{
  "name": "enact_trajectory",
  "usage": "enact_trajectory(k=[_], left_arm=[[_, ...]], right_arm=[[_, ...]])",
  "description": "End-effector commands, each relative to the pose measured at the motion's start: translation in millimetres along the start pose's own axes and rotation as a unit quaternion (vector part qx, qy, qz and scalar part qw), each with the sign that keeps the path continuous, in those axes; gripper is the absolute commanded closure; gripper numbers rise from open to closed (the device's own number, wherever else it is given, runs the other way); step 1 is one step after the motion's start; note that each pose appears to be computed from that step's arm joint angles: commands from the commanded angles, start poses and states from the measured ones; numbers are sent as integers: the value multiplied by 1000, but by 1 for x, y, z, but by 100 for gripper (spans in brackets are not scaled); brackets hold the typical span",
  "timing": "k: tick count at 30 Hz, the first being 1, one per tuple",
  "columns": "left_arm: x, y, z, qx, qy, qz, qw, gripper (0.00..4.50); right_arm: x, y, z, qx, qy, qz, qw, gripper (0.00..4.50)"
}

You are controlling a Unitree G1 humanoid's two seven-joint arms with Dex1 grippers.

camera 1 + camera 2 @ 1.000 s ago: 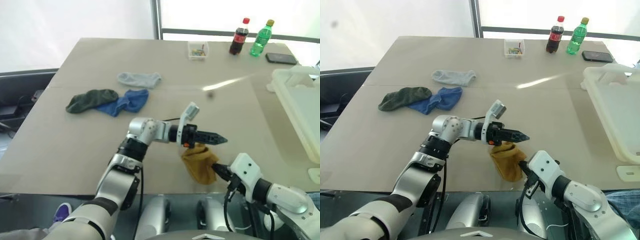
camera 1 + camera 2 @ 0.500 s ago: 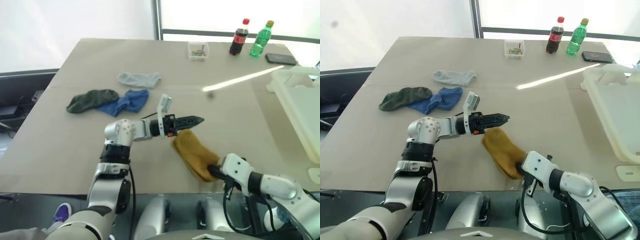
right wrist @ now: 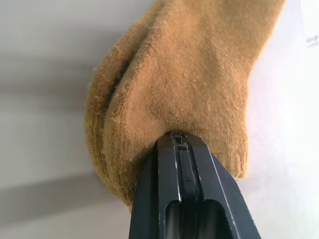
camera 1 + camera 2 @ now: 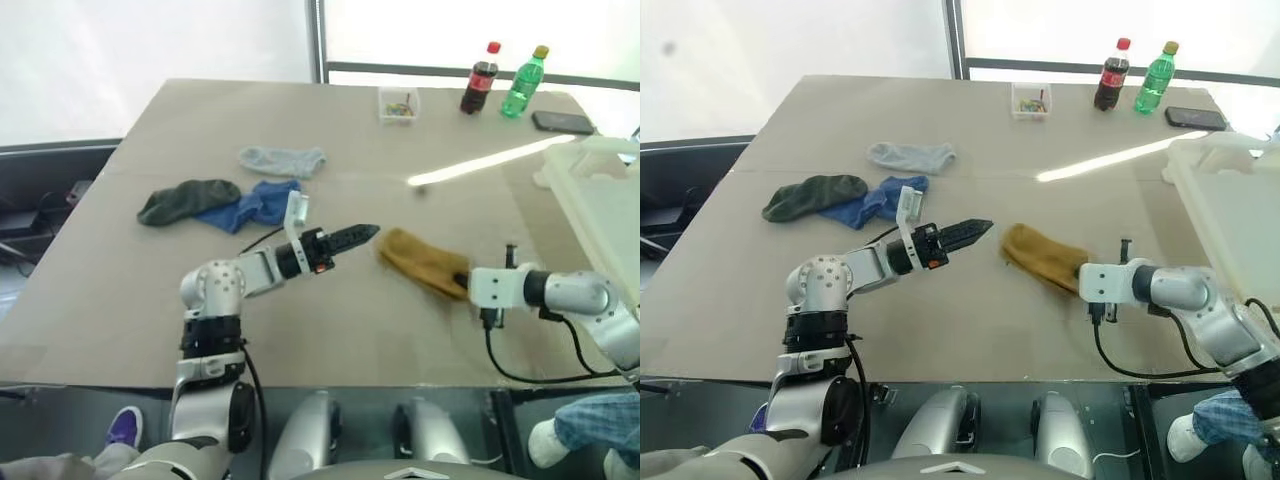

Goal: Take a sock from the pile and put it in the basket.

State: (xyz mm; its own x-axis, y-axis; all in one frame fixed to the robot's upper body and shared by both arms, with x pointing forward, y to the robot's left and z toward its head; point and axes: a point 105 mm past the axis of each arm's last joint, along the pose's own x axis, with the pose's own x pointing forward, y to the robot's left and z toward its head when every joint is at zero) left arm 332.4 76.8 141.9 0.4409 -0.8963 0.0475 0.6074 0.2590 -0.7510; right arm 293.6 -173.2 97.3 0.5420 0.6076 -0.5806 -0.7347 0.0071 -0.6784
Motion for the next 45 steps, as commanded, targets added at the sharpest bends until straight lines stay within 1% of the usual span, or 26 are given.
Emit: enact_trajectory(k=[1, 3, 5, 7, 9, 10, 11, 12, 13, 14, 17, 21, 22, 23, 24, 25, 27, 29, 32, 35, 36, 38, 40, 43, 45], left_arm=[[-4, -5, 11, 23, -30, 3, 999, 2], [-4, -4, 11, 24, -29, 6, 999, 2], [-4, -3, 11, 26, -28, 8, 999, 2], [-3, -2, 13, 27, -31, 10, 999, 2], [-3, -1, 15, 33, -38, 17, 999, 2], [-3, 0, 17, 36, -43, 20, 998, 0], [-3, 2, 18, 39, -48, 25, 998, 0], [-3, 3, 19, 41, -51, 29, 997, 0], [-3, 4, 20, 44, -55, 35, 997, 0], [-3, 6, 21, 46, -59, 40, 996, 0], [-5, 9, 26, 48, -72, 52, 995, 0], [-7, 11, 30, 56, -84, 65, 993, 0], [-8, 10, 31, 58, -86, 67, 992, 0], [-10, 10, 30, 59, -88, 70, 992, 0], [-11, 10, 30, 59, -90, 71, 992, 0], [-12, 10, 30, 60, -92, 74, 991, 0], [-16, 11, 30, 60, -97, 81, 990, 0], [-18, 12, 29, 60, -99, 85, 990, 0], [-19, 11, 27, 60, -100, 88, 989, 0], [-21, 11, 24, 59, -98, 90, 989, 0], [-21, 10, 19, 55, -87, 88, 991, 0], [-24, 6, 11, 52, -63, 78, 994, 0], [-26, 3, 8, 46, -51, 69, 995, 0], [-32, -4, 1, 45, -18, 42, 998, 0], [-35, -5, -3, 42, -1, 36, 999, 0]], right_arm=[[-11, 2, 17, -38, -49, 18, 998, 450], [-12, 0, 22, -13, -70, 4, 997, 450], [-13, -17, 21, 65, -72, -50, 994, 450], [-16, -40, 20, 150, -77, -121, 978, 450], [-14, -48, 24, 212, -88, -144, 963, 450], [-11, -50, 26, 232, -88, -155, 956, 424], [-5, -49, 30, 253, -91, -163, 949, 389], [3, -48, 33, 264, -89, -167, 946, 368], [11, -49, 34, 271, -84, -178, 942, 304], [19, -51, 34, 278, -76, -189, 939, 282], [38, -56, 36, 285, -61, -201, 935, 282], [61, -75, 20, 269, -6, -248, 931, 282], [65, -77, 19, 256, 0, -246, 935, 332], [71, -76, 23, 245, -8, -232, 942, 360], [75, -73, 28, 235, -21, -215, 948, 411], [79, -69, 35, 231, -40, -191, 953, 446], [85, -54, 55, 200, -89, -131, 967, 446], [88, -39, 69, 180, -127, -78, 972, 446], [88, -30, 79, 147, -163, -43, 975, 446], [85, -28, 86, 134, -189, -35, 972, 446], [82, -33, 87, 135, -194, -49, 971, 446], [70, -53, 80, 152, -178, -104, 967, 446], [57, -62, 77, 177, -176, -127, 960, 446], [19, -54, 87, 223, -205, -116, 946, 446], [2, -48, 89, 251, -206, -117, 939, 446]])
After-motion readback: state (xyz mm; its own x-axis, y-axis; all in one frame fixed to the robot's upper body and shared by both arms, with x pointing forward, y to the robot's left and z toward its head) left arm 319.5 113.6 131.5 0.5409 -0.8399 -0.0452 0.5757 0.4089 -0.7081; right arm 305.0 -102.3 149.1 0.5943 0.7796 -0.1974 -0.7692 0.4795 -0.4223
